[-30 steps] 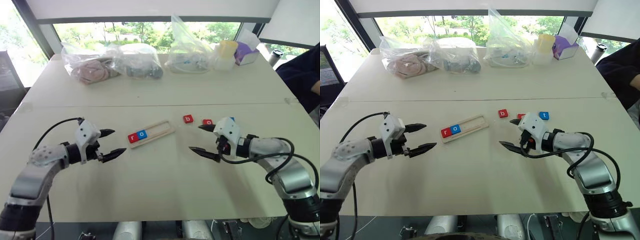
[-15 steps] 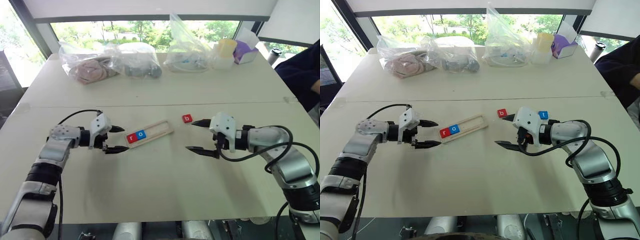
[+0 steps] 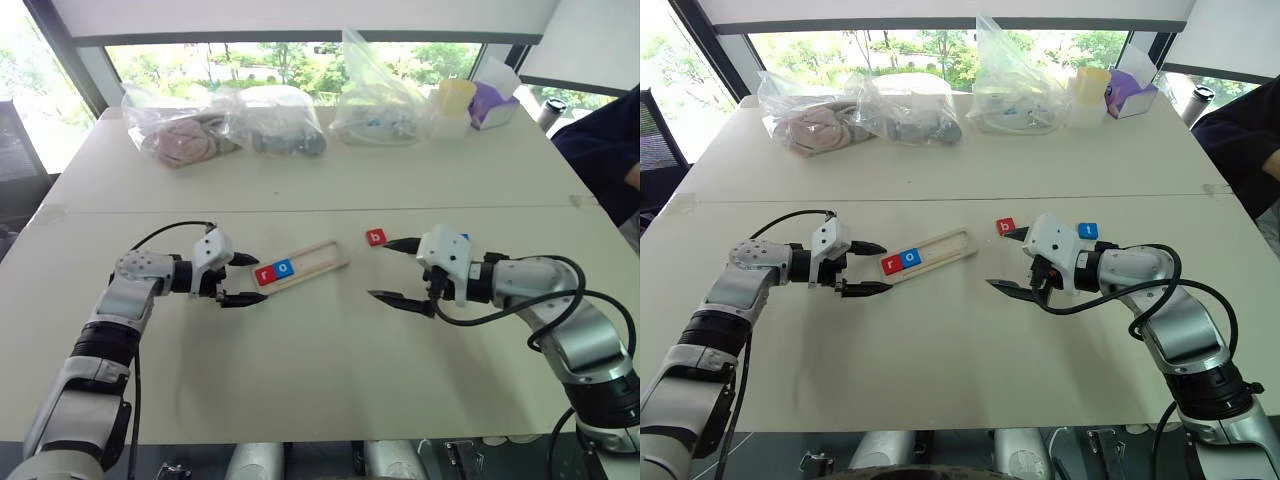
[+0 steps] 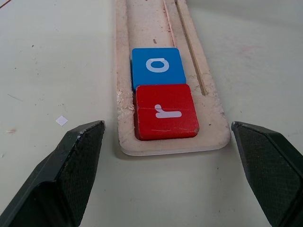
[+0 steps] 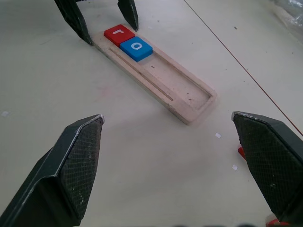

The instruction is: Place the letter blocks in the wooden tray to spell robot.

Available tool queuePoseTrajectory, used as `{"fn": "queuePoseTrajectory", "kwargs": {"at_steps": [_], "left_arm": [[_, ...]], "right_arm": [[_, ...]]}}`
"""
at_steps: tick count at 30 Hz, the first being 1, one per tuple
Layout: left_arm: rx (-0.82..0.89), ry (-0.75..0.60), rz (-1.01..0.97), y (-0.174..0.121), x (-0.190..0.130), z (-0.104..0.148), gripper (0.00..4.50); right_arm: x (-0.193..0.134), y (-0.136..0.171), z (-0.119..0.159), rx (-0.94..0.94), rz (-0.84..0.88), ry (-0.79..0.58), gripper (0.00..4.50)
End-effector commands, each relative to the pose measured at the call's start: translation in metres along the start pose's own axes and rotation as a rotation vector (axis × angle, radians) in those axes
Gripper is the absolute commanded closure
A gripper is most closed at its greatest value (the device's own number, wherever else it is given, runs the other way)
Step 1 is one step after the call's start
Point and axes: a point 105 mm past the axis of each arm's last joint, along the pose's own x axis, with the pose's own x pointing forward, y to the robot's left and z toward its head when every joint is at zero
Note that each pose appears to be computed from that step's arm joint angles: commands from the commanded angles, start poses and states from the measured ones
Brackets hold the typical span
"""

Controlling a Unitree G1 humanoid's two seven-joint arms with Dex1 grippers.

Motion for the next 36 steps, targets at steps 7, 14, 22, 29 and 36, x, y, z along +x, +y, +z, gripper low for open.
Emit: {"fn": "queuePoseTrajectory", "kwargs": {"at_steps": [7,14,22,29,36], "left_arm": [[0.032,0.045,0.009,-0.010,0.012,-0.011,0.00],[0.049,0.049,0.028,-0.014,0.019,-0.011,0.00],[0.049,0.061,0.027,-0.019,0.025,-0.014,0.00],[0.023,0.076,-0.013,-0.028,0.026,-0.017,1.38],[0.086,0.034,-0.113,-0.047,0.038,-0.001,1.38]], "right_arm": [[0.001,0.002,0.013,-0.047,-0.001,-0.038,0.04],[0.002,0.002,0.013,-0.049,-0.005,-0.038,0.04],[0.003,0.003,0.012,-0.052,-0.004,-0.036,0.04],[0.001,0.000,0.013,-0.054,-0.016,-0.034,0.00],[-0.005,-0.009,0.012,-0.062,-0.044,-0.022,0.00]]}}
